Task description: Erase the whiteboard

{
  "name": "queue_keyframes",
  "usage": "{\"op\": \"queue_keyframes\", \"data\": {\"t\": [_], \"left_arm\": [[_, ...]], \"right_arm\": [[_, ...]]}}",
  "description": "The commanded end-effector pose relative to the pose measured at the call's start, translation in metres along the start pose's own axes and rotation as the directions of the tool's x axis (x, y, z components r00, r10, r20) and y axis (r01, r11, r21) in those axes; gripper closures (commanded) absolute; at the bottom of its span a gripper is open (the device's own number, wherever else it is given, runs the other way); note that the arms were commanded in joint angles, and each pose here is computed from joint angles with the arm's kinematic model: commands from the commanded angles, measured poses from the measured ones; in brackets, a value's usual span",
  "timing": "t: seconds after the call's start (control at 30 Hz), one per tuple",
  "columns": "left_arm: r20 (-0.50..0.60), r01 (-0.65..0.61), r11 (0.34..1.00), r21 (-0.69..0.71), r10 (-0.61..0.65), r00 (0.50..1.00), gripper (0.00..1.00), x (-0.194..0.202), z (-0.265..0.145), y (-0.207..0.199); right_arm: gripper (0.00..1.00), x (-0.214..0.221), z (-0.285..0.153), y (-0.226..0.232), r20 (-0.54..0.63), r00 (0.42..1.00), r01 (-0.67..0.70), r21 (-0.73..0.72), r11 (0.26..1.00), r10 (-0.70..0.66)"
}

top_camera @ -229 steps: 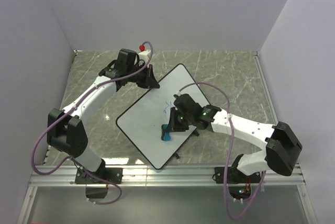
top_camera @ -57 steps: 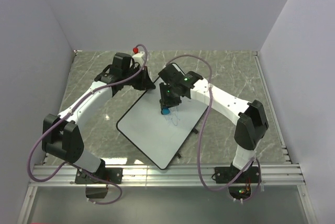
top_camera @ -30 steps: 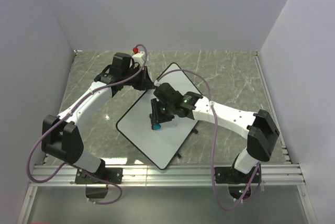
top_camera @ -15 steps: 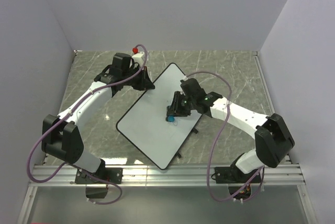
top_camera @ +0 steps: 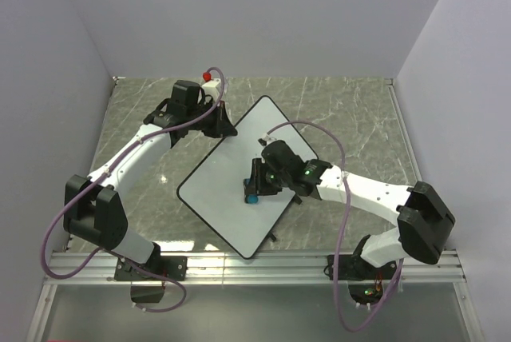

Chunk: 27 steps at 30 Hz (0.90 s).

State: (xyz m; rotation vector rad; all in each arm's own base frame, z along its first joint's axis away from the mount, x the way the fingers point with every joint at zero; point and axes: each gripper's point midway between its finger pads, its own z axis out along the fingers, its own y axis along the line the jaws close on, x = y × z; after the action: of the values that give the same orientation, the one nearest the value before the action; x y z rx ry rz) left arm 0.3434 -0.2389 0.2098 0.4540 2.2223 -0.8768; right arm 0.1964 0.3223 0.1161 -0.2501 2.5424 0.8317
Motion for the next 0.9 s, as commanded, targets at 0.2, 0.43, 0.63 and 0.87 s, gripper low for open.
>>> {"op": "queue_keyframes", "data": {"t": [0.2,0.43,0.63,0.87], "left_arm": [[-0.017,-0.059,0.998,-0.017,0.059,0.998,1.00,0.003,-0.002,0.000],[-0.016,-0.055,0.998,-0.006,0.055,0.998,1.00,0.002,-0.001,-0.002],[-0.017,-0.055,0.998,-0.001,0.055,0.998,1.00,0.001,-0.001,-0.003],[-0.017,-0.058,0.998,-0.005,0.058,0.998,1.00,0.000,-0.003,-0.004]], "right_arm": [[1.00,0.066,0.026,-0.129,-0.143,0.955,-0.190,0.383,0.904,0.261],[1.00,0.065,0.012,-0.158,-0.108,0.929,-0.255,0.509,0.822,0.355],[1.00,0.057,0.008,-0.184,-0.034,0.904,-0.339,0.548,0.765,0.425],[1.00,0.024,0.008,-0.171,0.026,0.910,-0.385,0.427,0.818,0.414]]}}
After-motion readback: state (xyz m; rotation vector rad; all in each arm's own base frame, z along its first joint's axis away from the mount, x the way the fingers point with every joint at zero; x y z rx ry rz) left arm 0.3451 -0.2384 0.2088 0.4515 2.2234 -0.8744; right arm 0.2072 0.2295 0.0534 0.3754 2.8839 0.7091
